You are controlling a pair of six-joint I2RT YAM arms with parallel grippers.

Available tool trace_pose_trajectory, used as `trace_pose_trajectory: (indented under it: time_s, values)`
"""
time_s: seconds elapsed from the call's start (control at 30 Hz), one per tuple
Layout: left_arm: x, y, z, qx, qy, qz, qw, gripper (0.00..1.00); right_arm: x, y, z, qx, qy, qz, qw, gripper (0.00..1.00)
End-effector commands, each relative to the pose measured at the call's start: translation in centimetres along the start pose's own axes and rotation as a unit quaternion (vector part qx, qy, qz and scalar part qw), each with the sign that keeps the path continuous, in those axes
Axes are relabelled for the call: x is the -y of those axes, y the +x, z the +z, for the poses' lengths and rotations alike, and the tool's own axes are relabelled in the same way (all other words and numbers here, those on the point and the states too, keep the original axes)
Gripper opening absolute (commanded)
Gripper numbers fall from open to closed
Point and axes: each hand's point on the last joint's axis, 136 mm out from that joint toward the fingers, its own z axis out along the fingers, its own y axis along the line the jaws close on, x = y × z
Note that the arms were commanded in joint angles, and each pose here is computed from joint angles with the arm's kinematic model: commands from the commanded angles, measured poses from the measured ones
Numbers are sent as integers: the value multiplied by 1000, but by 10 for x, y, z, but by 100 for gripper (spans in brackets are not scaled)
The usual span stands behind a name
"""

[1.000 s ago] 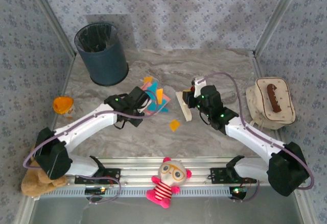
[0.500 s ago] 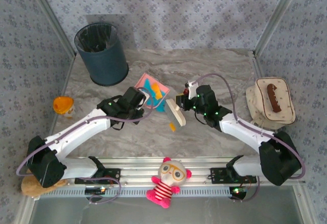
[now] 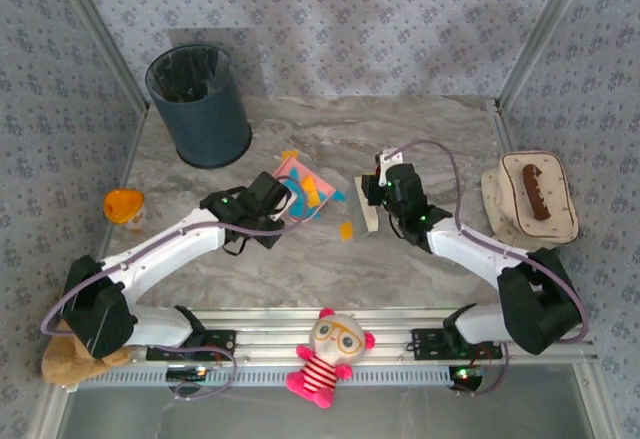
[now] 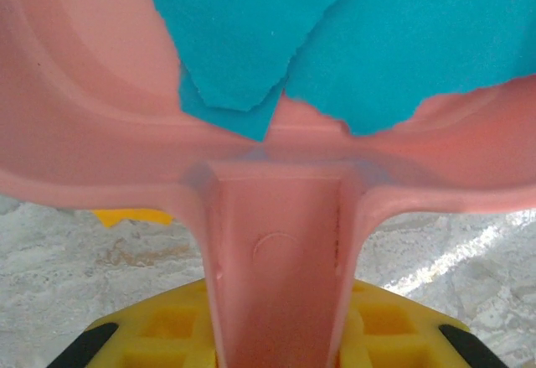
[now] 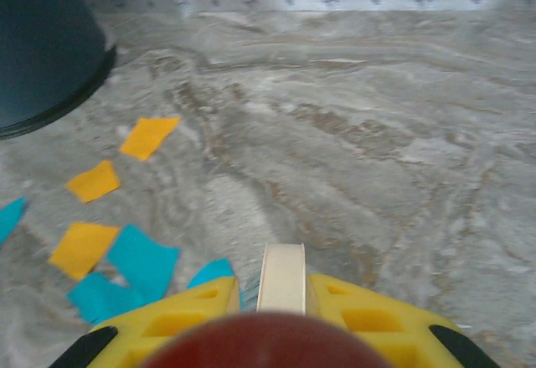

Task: Sweep away the paper scraps from the table

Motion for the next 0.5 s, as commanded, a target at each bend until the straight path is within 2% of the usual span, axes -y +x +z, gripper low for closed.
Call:
trace_pose_trajectory:
  time_s: [0.0, 0.3, 0.47]
  values:
    - [13, -6, -6, -5, 36, 18, 999, 0, 27, -17, 5, 22, 69, -15, 997, 0]
    - [43, 7, 10, -74, 101, 58, 990, 0, 60, -30, 5, 15, 144, -6, 990, 0]
    - [61, 13, 21, -112, 128, 83, 982, 0, 50, -48, 0, 43, 91, 11, 995, 0]
